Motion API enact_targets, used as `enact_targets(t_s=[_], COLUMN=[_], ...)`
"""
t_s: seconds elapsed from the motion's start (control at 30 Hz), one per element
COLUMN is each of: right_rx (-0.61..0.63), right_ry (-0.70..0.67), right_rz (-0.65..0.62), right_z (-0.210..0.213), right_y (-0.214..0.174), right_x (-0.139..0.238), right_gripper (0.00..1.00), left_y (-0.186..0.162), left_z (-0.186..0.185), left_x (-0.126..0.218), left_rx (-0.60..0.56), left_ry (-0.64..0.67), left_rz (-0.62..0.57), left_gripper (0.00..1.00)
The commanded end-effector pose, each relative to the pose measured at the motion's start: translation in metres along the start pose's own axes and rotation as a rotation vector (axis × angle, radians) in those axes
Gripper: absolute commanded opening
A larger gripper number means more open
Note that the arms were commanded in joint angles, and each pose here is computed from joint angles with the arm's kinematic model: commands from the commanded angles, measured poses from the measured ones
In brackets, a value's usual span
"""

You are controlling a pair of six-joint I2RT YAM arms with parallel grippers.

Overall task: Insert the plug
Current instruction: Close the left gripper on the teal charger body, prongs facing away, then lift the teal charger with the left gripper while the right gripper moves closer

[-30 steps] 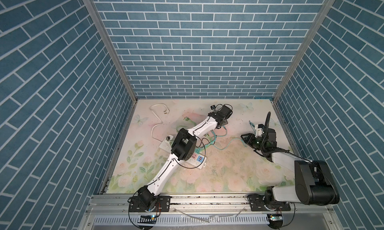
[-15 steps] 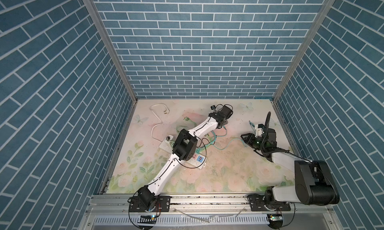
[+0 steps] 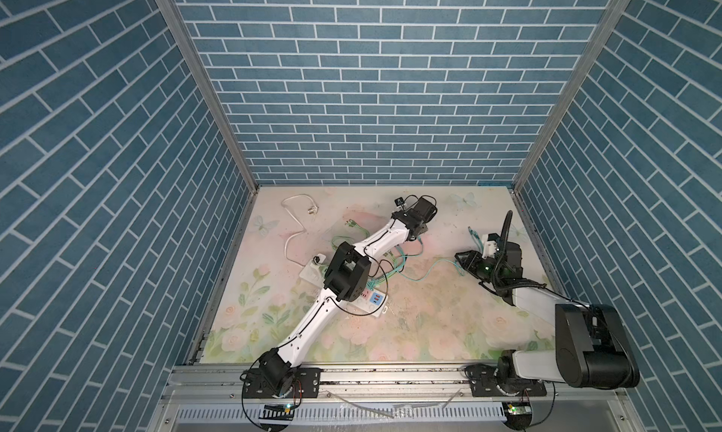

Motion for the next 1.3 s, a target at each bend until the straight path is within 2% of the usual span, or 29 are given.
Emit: enact_targets(t_s=[0.0,0.23,0.37,0.6,0.73,0.93,1.07,1.27], right_rx=[0.042,0.051,0.069,0.133,0.162,0.21,0.227,0.299], right_ry=[0.02,0.044,0.095,0.266,0.289,0.297,0.306,0.347], right_rz=[0.002,0.017,0.011,-0.043,-0.057,-0.06,-0.052,-0.063], right_z=[0.001,0.005,0.012,0.042,0.055,0.084,0.097,0.109], right_y=[-0.002,-0.004,-0.004,-0.004,-0.008,-0.019,-0.022,-0.028], right_x=[0.004,0.005,0.009,0.023,0.022,0.009,0.0,-0.006], right_gripper=[0.36,0.36,0.37,0.45,0.45,0.44,0.44,0.44], left_y=[-0.016,-0.015,-0.005,0.016,0.026,0.04,0.039,0.029], left_z=[0.02,0.018,0.01,0.0,0.006,0.024,0.027,0.032], left_x=[-0.024,-0.029,-0.015,0.033,0.069,0.113,0.108,0.094], left_rx=[-0.007,0.017,0.026,0.036,0.012,0.053,0.037,0.081], left_ry=[0.055,-0.002,-0.064,-0.194,-0.222,-0.275,-0.275,-0.3], left_rz=[0.062,0.085,0.068,0.036,0.015,-0.061,-0.046,-0.011], left_gripper=[0.37,0.27,0.24,0.21,0.19,0.2,0.16,0.14])
Point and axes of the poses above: each gripper's point midway between its finger pads, its own x axis back along the fingers, its own z axis along the line the jaws close on, y = z × x, the point moved 5 cm from there along x, back along the fingers, and after that the axes turned 13 degrees about -x, right-handed, at the moved point
